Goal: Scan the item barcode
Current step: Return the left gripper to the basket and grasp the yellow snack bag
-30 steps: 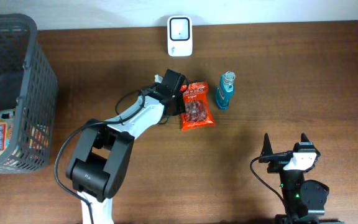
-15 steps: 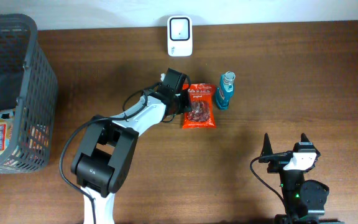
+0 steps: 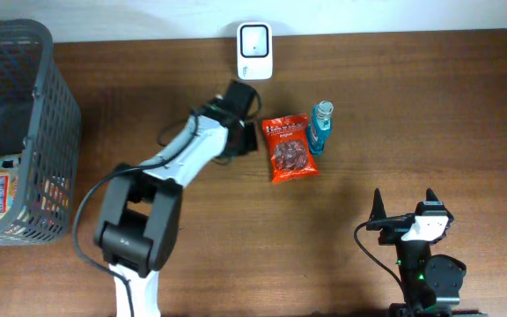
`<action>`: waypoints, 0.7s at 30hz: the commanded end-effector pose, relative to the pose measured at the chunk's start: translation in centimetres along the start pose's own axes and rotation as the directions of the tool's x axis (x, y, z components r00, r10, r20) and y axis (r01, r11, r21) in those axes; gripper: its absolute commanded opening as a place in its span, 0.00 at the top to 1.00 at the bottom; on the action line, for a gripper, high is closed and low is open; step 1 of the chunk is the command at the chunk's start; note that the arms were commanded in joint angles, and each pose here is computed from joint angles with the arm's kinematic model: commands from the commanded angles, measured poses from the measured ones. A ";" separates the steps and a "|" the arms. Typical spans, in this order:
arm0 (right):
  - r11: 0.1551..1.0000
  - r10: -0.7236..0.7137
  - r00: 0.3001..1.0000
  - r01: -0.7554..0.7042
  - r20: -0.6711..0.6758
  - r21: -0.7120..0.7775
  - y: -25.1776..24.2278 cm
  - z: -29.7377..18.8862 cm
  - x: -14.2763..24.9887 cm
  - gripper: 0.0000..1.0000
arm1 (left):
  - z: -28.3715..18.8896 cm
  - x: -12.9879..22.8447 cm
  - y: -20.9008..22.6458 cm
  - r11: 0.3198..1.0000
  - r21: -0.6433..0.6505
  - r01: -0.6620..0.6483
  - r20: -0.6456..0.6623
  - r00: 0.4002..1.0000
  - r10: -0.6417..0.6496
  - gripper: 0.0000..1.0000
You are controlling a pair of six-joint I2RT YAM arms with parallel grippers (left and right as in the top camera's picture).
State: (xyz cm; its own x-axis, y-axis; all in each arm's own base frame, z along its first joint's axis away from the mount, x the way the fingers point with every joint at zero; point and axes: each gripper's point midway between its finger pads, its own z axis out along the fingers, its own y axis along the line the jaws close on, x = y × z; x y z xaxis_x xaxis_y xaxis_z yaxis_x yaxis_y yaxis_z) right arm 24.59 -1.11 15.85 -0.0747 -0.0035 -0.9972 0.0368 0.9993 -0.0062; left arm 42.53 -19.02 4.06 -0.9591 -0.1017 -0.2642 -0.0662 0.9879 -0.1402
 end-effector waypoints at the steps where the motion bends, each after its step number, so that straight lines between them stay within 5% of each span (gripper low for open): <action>1: 1.000 -0.007 1.000 0.007 -0.005 0.000 0.0 0.0 0.3 0.02 | -11.7 -7.3 4.1 0.991 -0.135 -0.023 0.252 0.966 0.056 0.79; 4: 1.000 -0.007 1.000 0.007 -0.005 0.000 0.0 0.0 0.3 0.02 | -23.1 -11.6 9.2 0.980 -0.197 0.034 0.452 0.890 0.060 0.55; 6: 1.000 -0.007 1.000 0.007 -0.005 0.000 0.0 0.0 0.3 0.02 | -30.6 -13.5 14.5 0.970 -0.189 0.153 0.598 0.802 -0.010 0.21; 8: 1.000 -0.007 1.000 0.007 -0.005 0.000 0.0 0.0 0.3 0.02 | -36.4 -13.8 20.9 0.935 -0.182 0.306 0.706 0.703 -0.092 0.00; 12: 1.000 -0.007 1.000 0.007 -0.005 0.000 0.0 0.0 0.3 0.01 | -41.5 -10.4 35.2 0.770 -0.223 0.598 0.788 0.576 -0.219 0.01; 17: 1.000 -0.007 1.000 0.007 -0.005 0.000 0.0 0.0 0.3 0.02 | -37.9 -6.2 44.6 0.708 -0.482 0.516 0.594 0.786 -0.168 0.01; 21: 1.000 -0.007 1.000 0.007 -0.005 0.000 0.0 0.0 0.3 0.01 | -31.0 -5.7 45.7 0.806 -0.491 0.332 0.407 0.905 -0.125 0.08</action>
State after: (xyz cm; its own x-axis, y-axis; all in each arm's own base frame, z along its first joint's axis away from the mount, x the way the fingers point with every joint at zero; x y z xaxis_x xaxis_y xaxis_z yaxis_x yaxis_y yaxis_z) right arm 24.59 -1.12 15.85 -0.0747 -0.0038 -0.9972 0.0372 0.9993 -0.0066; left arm 35.37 30.73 33.06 -0.6086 -0.3470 -0.7136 -0.6597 0.7209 0.2121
